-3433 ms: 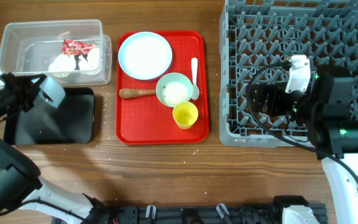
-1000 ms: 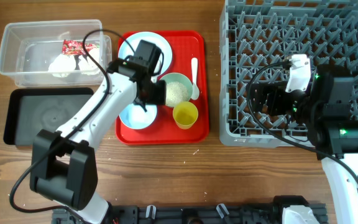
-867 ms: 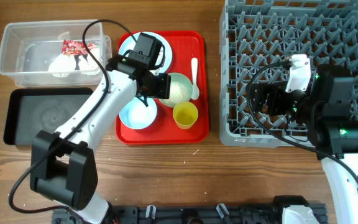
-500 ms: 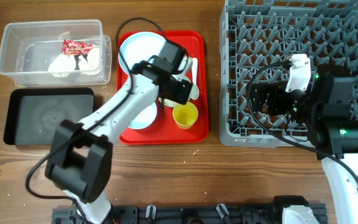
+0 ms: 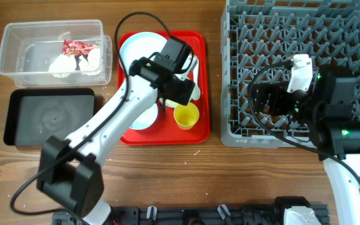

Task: Sort waste into correct bins and load items into the dishwasher rack
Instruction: 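Grasp the yellow cup with the left gripper and lift it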

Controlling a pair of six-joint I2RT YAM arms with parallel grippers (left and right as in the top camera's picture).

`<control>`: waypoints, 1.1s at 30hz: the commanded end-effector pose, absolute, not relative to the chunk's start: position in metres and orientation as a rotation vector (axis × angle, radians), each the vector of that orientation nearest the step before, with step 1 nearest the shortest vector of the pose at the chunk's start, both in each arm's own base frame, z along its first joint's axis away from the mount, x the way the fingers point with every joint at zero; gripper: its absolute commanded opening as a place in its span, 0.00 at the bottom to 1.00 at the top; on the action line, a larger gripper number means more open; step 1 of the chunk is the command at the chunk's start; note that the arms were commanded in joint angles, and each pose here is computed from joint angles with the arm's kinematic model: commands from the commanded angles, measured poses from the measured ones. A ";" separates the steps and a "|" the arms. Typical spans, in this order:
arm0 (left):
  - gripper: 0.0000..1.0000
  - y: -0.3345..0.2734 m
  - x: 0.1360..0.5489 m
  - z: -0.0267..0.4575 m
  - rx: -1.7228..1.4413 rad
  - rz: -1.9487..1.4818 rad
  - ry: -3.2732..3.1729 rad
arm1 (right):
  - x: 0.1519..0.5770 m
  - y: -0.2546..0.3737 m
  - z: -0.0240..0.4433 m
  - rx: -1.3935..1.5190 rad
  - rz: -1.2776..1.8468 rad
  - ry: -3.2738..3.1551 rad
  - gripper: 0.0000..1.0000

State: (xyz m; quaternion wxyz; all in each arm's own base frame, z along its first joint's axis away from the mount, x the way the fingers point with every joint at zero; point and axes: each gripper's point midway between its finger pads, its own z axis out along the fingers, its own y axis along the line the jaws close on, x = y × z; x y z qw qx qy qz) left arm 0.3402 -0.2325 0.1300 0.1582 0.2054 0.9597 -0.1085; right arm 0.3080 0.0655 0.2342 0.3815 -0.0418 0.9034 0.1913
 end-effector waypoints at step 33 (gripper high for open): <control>0.39 -0.271 0.279 0.085 0.463 -0.269 2.901 | 0.311 0.067 0.243 -0.082 0.514 2.285 1.00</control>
